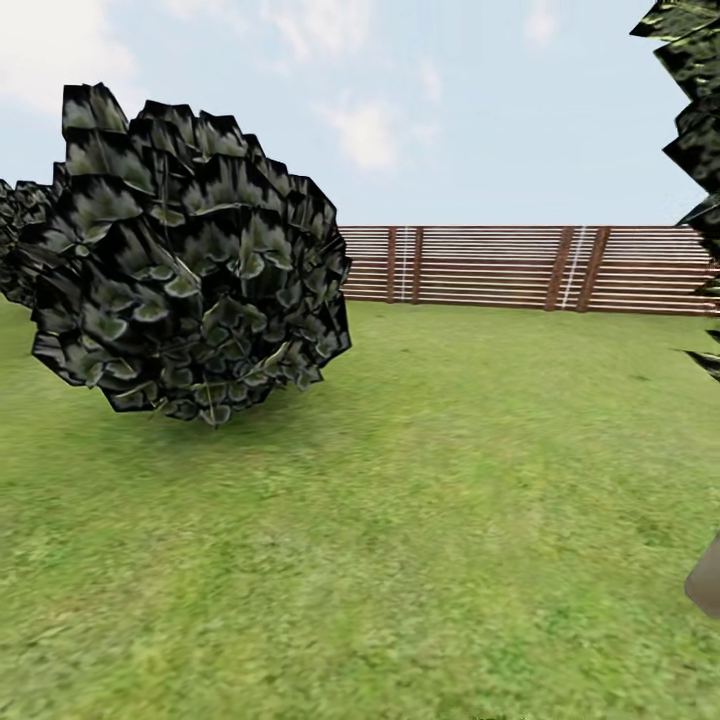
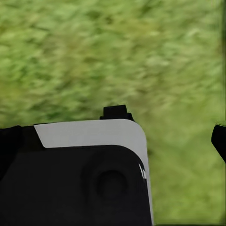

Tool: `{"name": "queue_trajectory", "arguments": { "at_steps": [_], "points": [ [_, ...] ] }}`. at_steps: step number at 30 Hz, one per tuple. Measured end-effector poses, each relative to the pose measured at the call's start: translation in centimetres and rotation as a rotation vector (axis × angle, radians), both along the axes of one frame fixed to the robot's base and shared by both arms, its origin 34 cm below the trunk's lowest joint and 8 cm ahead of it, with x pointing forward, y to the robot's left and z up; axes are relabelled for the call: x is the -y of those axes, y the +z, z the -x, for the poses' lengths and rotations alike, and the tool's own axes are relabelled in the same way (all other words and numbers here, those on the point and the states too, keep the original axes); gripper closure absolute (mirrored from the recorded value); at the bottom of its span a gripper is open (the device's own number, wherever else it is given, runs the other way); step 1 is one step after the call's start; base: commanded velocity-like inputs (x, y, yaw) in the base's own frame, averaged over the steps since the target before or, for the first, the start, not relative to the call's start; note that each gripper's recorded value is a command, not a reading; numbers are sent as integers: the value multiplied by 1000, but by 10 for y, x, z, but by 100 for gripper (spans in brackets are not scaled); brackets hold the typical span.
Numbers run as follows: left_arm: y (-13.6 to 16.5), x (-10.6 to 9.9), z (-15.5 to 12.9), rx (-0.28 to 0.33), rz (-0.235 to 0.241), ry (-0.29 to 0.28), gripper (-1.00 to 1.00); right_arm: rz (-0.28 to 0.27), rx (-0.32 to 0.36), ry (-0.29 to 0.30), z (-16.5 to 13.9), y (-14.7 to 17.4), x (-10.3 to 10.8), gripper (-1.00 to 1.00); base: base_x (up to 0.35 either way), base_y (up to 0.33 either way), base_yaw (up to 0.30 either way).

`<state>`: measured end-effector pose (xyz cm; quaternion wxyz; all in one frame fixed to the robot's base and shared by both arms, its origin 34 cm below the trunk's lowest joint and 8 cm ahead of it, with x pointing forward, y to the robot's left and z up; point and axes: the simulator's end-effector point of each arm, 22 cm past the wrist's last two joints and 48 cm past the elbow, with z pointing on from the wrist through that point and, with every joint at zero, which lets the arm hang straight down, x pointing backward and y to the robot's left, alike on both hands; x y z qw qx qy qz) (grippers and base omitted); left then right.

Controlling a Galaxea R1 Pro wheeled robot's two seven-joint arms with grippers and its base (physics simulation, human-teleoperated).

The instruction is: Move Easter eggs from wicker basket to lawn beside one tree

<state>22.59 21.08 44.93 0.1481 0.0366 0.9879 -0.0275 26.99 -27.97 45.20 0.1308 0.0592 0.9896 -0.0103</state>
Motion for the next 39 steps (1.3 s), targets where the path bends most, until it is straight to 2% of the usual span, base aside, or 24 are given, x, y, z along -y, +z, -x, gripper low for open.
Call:
{"name": "queue_trajectory", "arguments": {
  "at_steps": [22, 30, 36, 39],
  "points": [
    [0, 0, 0, 1, -1, -1, -100, 10, 9, -5, -3, 1, 7, -100, 0, 0, -250],
    [0, -11, -4, 11, -15, 1, -100, 8, 12, -5, -4, 1, 6, -100, 0, 0, -250],
    [10, -36, -48, 107, -46, 1, -100, 7, 20, -5, -7, 2, 6, -100, 0, 0, -250],
    [23, -43, -84, 188, -52, -1, -100, 8, 43, -6, -18, 5, 8, -100, 0, 0, -250]
  ]
}}
